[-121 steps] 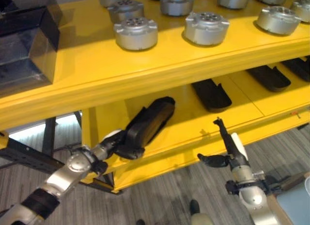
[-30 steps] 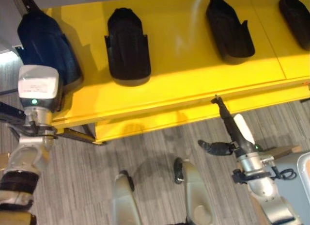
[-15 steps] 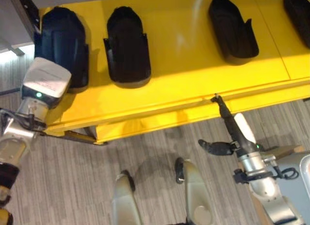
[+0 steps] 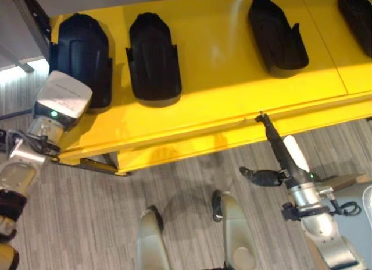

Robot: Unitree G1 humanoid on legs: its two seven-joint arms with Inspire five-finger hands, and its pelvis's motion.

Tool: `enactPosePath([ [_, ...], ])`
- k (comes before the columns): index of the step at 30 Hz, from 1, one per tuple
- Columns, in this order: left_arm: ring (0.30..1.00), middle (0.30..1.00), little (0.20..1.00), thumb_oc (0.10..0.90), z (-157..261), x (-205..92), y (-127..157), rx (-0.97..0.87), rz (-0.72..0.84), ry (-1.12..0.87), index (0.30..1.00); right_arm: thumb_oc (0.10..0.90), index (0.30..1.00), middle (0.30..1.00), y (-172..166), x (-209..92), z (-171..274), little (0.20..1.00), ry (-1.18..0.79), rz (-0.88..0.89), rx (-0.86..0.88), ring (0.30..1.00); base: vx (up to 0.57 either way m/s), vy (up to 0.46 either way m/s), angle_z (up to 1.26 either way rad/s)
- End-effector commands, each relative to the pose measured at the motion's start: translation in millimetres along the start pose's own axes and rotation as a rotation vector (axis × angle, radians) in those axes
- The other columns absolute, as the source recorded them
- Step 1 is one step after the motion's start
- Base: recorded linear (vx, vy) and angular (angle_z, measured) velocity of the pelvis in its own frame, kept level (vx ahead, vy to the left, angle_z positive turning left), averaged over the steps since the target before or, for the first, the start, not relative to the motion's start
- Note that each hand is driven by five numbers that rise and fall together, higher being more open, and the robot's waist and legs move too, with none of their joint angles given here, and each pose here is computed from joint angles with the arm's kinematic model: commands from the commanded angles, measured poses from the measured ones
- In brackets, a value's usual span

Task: Move parts from the plastic box to the shelf.

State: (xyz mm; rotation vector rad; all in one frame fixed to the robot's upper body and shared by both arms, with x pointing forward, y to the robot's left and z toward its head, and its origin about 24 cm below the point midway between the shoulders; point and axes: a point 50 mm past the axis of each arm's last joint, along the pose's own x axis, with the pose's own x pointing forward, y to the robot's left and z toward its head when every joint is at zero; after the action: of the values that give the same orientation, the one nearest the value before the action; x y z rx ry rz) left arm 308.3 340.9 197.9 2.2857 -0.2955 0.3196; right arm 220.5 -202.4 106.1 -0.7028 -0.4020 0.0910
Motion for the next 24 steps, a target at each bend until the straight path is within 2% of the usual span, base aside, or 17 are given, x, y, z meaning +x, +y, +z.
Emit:
enactPosePath([
  [1,0.300,0.300,0.300,0.400,2.5,-7.5,-13.2,-0.025,-0.055,0.047,0.300,0.900,1.000,1.000,-26.7,7.4,35.2,1.000,-0.224,-0.141,-0.023,1.000,0.00,0.000,0.00],
  [4,0.300,0.300,0.300,0.400,16.0,-7.3,-14.9,-0.140,-0.033,0.087,0.300,0.900,1.000,1.000,-27.1,8.1,36.4,1.000,-0.223,-0.147,-0.023,1.000,0.00,0.000,0.00],
  [13,0.300,0.300,0.300,0.400,37.6,-19.5,-22.7,-0.260,-0.052,0.097,0.300,0.900,1.000,1.000,-27.7,7.1,37.3,1.000,-0.219,-0.154,-0.015,1.000,0.00,0.000,0.00],
  [24,0.300,0.300,0.300,0.400,42.9,-26.4,-30.4,-0.309,-0.077,0.150,0.300,0.900,1.000,1.000,-27.7,8.2,38.2,1.000,-0.217,-0.159,-0.016,1.000,0.00,0.000,0.00],
])
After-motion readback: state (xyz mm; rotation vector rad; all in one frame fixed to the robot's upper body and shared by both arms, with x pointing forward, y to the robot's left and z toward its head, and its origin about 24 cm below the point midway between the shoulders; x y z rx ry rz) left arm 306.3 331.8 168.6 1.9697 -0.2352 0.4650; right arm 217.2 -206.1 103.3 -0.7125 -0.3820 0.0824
